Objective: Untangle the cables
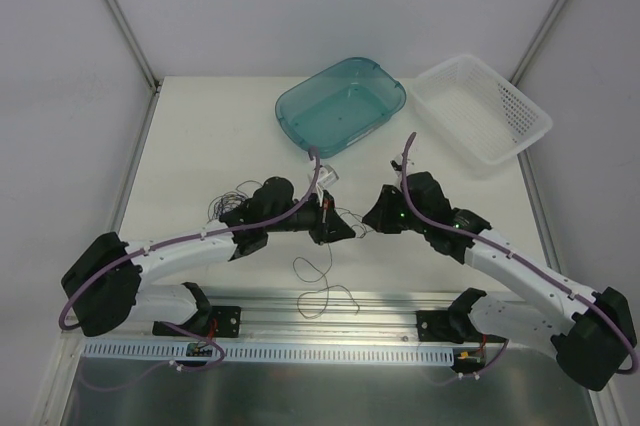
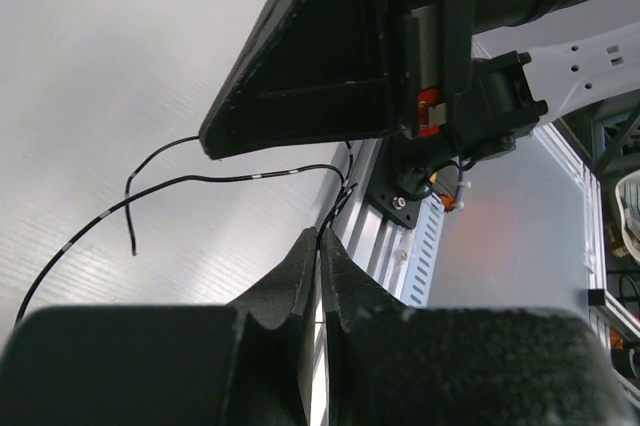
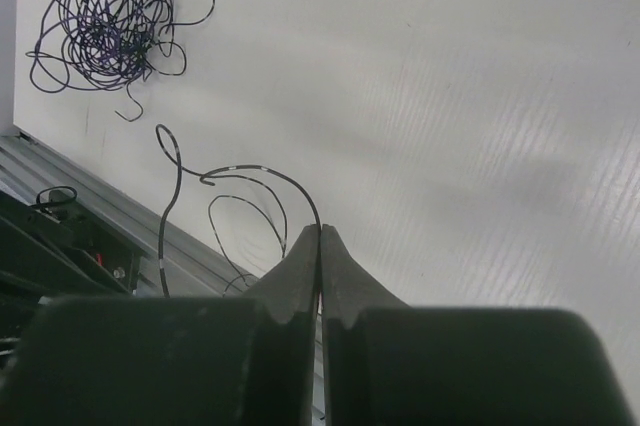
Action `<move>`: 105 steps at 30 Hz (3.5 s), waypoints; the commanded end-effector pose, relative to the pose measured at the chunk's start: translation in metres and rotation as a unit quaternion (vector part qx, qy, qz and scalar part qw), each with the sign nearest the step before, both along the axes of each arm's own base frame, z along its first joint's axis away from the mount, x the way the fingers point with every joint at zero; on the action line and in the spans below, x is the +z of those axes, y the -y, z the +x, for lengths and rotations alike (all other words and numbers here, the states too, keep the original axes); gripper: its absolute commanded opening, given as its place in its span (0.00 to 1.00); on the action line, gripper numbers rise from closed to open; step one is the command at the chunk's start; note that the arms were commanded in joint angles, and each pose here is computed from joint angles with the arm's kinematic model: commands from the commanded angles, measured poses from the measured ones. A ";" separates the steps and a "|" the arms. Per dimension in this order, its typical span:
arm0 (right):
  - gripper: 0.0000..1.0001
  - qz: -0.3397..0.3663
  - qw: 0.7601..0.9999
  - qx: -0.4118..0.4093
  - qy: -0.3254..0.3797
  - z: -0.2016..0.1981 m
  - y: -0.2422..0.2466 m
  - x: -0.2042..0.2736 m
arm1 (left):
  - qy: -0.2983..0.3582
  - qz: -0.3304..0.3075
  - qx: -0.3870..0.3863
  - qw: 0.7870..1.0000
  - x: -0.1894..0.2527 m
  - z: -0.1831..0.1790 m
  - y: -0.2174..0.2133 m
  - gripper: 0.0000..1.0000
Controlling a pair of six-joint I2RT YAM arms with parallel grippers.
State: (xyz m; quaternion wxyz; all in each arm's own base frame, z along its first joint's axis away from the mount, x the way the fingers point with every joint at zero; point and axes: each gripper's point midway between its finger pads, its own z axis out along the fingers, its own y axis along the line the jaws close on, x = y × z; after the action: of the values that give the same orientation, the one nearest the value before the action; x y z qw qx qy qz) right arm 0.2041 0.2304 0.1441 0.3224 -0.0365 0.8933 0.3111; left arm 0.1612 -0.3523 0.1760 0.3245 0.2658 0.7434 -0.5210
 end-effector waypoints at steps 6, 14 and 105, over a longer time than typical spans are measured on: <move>0.01 -0.015 0.999 0.001 0.043 0.017 -0.007 0.021 | 0.013 -0.021 -0.071 0.997 0.023 -0.020 0.014 0.00; 0.02 -0.001 0.998 0.026 0.055 0.015 -0.021 0.036 | -0.010 0.018 -0.070 0.997 0.002 -0.017 0.019 0.00; 0.06 -0.026 0.994 0.106 -0.028 -0.029 -0.043 0.028 | 0.023 -0.031 0.074 0.997 0.039 0.016 0.001 0.00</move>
State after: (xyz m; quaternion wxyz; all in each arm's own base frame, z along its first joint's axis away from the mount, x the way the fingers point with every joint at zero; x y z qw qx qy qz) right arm 0.1838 0.2648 0.1801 0.2929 -0.1313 0.8974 0.3027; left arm 0.1779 -0.3418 0.1785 0.3536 0.1983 0.7867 -0.4655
